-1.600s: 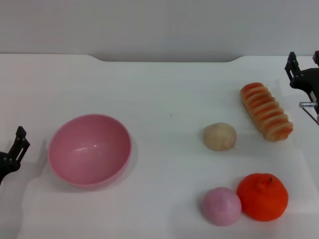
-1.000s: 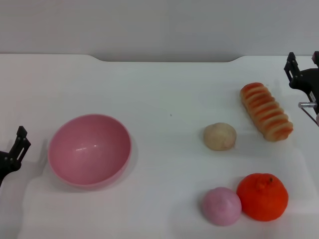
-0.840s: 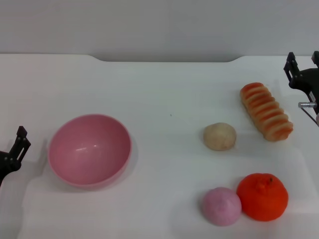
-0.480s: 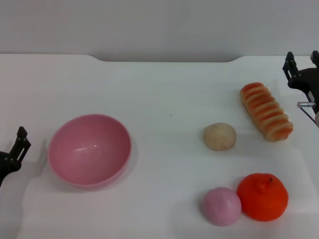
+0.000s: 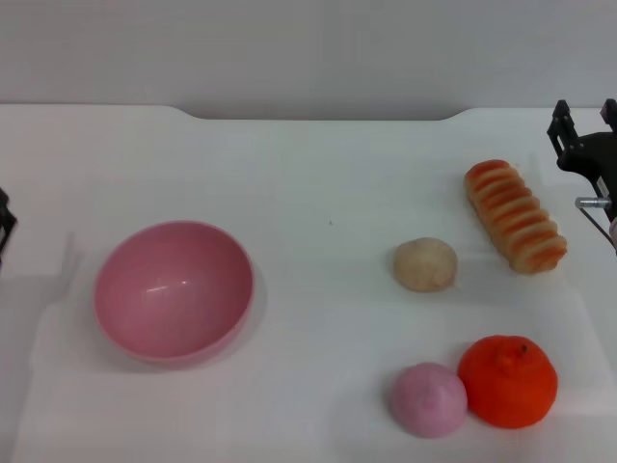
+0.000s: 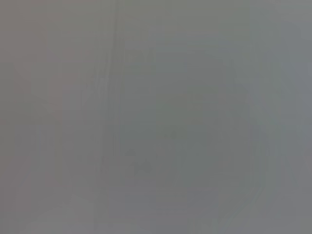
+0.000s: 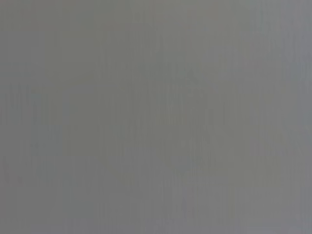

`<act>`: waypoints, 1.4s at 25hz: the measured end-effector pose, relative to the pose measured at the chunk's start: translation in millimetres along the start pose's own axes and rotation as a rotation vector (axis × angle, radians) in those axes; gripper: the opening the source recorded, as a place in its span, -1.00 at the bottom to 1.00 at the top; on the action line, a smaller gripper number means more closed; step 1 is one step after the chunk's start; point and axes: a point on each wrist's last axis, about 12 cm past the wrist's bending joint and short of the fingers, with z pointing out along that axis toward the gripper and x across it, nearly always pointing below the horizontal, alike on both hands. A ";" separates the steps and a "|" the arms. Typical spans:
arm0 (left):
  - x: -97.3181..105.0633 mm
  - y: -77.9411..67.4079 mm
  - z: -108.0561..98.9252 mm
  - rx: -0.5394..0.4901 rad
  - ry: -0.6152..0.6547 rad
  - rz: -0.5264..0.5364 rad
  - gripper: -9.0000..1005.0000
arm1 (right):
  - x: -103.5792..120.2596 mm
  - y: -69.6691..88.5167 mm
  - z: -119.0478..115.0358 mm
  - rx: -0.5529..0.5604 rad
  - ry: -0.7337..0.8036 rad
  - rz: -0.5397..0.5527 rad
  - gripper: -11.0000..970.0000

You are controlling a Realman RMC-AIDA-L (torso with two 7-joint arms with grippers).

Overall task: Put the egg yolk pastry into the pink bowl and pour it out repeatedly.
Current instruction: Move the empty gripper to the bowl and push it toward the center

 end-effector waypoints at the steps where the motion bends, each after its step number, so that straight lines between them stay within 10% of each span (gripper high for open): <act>1: 0.0 0.0 0.0 0.000 0.000 0.000 0.68 | 0.1 0.0 -0.1 0.000 0.000 0.003 0.27; 15: -72.5 41.0 101.6 0.272 -0.024 -0.335 0.68 | 0.6 -0.1 -0.8 -0.002 0.001 0.005 0.27; 23: -122.5 28.6 144.3 0.526 0.304 -0.200 0.68 | -0.5 0.1 0.5 -0.005 -0.002 0.001 0.27; 35: -179.5 1.8 127.9 0.601 0.794 0.024 0.68 | -1.6 -3.0 1.5 0.003 -0.005 -0.006 0.27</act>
